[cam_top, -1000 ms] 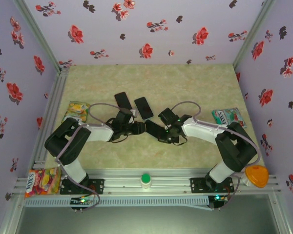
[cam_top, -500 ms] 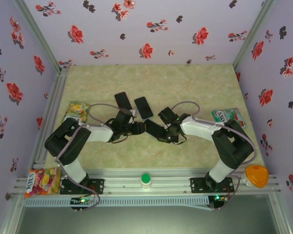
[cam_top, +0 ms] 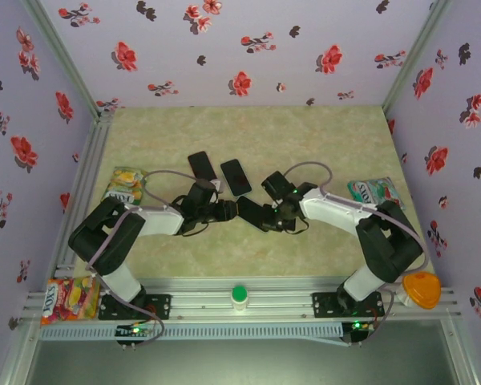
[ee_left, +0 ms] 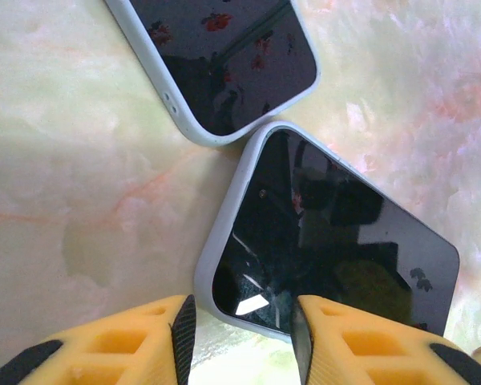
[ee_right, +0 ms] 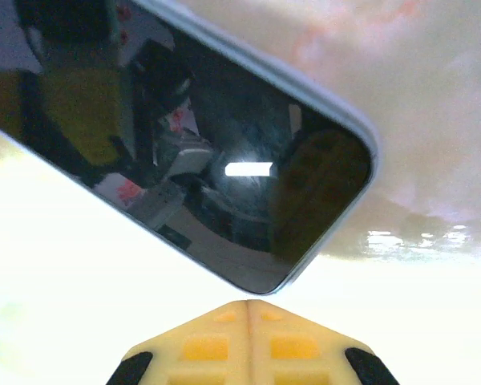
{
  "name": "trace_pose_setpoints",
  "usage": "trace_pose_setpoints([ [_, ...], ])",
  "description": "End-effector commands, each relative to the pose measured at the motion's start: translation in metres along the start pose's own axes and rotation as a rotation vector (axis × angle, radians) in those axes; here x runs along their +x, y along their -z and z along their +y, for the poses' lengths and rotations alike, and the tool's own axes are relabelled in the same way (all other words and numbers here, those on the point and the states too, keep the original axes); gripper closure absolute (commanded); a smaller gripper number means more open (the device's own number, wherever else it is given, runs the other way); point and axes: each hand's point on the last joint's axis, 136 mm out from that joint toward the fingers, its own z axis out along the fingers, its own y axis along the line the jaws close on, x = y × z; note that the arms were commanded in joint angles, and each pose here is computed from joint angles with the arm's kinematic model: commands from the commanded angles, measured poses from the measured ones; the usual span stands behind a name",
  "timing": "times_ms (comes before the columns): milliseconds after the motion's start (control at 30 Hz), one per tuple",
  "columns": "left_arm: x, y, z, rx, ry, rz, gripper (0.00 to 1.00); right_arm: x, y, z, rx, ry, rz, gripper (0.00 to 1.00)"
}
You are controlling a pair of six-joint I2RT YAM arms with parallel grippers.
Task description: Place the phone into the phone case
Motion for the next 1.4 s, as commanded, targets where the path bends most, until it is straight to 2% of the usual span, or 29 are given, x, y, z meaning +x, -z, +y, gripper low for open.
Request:
trace_pose_setpoints([
  [0, -0.012, 0.006, -0.011, 0.011, -0.029, -0.037, 0.6, -0.025, 0.03, 0.0, 0.006, 0.026, -0.084, 0.95],
  [233, -0.017, 0.006, -0.015, 0.014, -0.033, -0.042, 0.6, -0.058, 0.032, -0.022, 0.053, 0.031, -0.123, 0.95],
  [400, -0.015, 0.004, -0.014, 0.013, -0.034, -0.037, 0.61, -0.066, 0.019, -0.028, 0.066, 0.025, -0.092, 0.97],
  [600, -0.011, 0.001, -0.014, 0.011, -0.037, -0.025, 0.62, -0.063, 0.002, -0.026, 0.044, 0.009, -0.046, 0.98],
  [1367, -0.004, -0.007, -0.014, 0.009, -0.035, 0.006, 0.63, -0.039, -0.015, -0.034, 0.045, -0.019, -0.002, 1.0],
])
